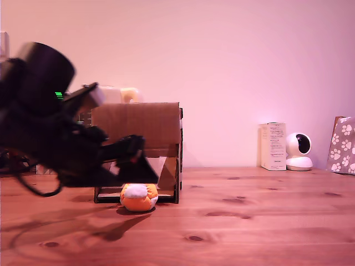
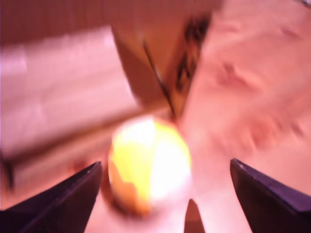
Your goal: Drop the footbag into the cardboard dice tower
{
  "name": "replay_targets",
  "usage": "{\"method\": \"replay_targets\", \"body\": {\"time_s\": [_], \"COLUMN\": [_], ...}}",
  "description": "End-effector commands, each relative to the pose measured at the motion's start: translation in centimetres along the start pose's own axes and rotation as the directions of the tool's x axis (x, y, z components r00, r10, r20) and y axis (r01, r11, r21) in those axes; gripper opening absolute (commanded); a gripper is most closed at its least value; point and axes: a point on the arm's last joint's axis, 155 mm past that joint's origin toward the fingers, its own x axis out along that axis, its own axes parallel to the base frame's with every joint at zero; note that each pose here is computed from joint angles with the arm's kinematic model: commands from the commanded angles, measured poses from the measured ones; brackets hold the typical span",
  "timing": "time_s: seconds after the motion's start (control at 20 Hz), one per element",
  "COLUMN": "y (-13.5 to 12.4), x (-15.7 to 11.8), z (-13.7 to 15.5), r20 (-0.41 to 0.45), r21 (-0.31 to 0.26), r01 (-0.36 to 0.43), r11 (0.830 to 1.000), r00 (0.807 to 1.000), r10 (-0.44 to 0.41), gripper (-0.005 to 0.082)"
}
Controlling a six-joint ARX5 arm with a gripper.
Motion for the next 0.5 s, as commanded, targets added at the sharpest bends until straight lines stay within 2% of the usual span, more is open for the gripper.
{"method": "replay_targets", "body": {"time_s": [0.0,0.15,0.2,0.25,0.35,0.4,0.45], "y": [0.4,0.9,0.9,0.9,0.8,0.6,0.4], "x": [0.9,2.1,2.2,2.3,2.5,2.5,2.4], "z": [-1.8,-2.7,-2.9,-3.0,-2.8,-2.6,-2.4], "r20": [-0.045,-0.088,-0.102,-0.113,-0.120,-0.116,-0.113], "r21": [-0.002,-0.008,-0.010,-0.011,-0.013,-0.013,-0.014], "r01": [-0.012,-0.023,-0.025,-0.026,-0.020,-0.012,-0.003], "r11": [1.000,1.000,1.000,1.000,1.000,1.000,1.000], "r00": [0.999,0.996,0.995,0.993,0.993,0.993,0.994], "r10": [0.012,0.022,0.024,0.025,0.018,0.011,0.001], "gripper": [0.0764,0.0738,0.0654,0.0494,0.0121,0.0027,0.0006]}}
